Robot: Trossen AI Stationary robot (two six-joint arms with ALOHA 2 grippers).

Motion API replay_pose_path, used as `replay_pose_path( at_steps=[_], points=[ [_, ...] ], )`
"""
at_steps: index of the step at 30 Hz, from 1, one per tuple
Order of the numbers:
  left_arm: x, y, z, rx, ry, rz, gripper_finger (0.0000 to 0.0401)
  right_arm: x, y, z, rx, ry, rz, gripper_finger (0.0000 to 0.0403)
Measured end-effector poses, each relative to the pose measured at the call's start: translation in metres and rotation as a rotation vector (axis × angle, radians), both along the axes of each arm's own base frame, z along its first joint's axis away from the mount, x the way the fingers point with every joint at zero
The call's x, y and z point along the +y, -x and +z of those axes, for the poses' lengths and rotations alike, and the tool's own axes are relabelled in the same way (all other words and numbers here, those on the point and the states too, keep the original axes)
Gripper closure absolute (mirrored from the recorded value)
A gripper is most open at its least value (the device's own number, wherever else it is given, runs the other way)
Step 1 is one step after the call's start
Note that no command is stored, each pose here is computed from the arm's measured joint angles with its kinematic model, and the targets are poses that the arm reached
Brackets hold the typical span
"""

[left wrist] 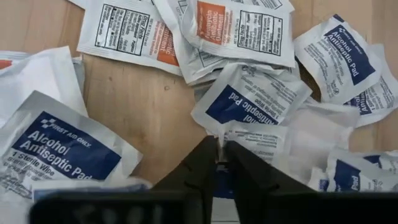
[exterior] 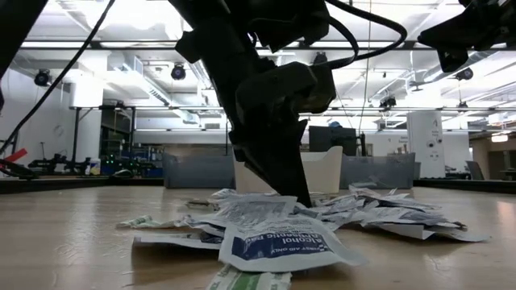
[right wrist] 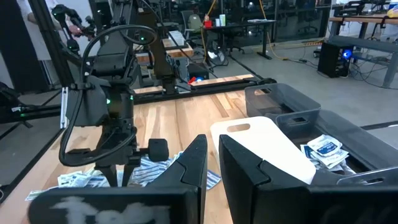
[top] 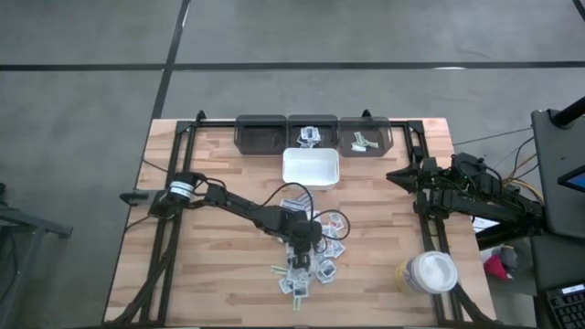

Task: Pick & Place First Aid Supplies
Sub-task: Put the blue alcohol pad into the middle gray bin

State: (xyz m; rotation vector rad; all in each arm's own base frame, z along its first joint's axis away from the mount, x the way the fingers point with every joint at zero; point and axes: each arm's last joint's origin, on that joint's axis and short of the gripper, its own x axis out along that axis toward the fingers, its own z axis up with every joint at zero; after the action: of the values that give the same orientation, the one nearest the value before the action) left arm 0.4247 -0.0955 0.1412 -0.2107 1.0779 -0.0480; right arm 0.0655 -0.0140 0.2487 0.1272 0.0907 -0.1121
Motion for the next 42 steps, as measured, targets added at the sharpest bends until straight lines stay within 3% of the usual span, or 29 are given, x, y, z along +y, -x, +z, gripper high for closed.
replay_pose_path(
  at_steps=[4,14,22,26,30,36,42],
  points=[
    [0.0,-0.002,0.003,-0.005,-0.001,0.001,0.0395,0.0,0.0,0.0,0.0,0.0,0.0,0.0364],
    [-0.001,-0.011,0.03,0.025,-0.051,-0.005,0.0399,0.0,0.0,0.0,0.0,0.0,0.0,0.0364],
    [-0.001,-0.014,0.077,0.087,-0.078,-0.008,0.0401,0.0,0.0,0.0,0.0,0.0,0.0,0.0364],
    [-0.005,-0.023,0.11,-0.029,-0.061,-0.13,0.0401,0.0,0.0,0.0,0.0,0.0,0.0,0.0364],
    [0.001,-0.031,0.143,-0.183,-0.263,-0.134,0.0401,0.0,0.0,0.0,0.0,0.002,0.0,0.0364],
    [0.041,-0.037,0.174,-0.21,-0.804,0.028,0.0401,0.0,0.0,0.0,0.0,0.003,0.0,0.0364],
    [0.118,-0.042,0.175,-0.127,-0.913,0.085,0.0401,0.0,0.0,0.0,0.0,0.003,0.0,0.0364]
  ],
)
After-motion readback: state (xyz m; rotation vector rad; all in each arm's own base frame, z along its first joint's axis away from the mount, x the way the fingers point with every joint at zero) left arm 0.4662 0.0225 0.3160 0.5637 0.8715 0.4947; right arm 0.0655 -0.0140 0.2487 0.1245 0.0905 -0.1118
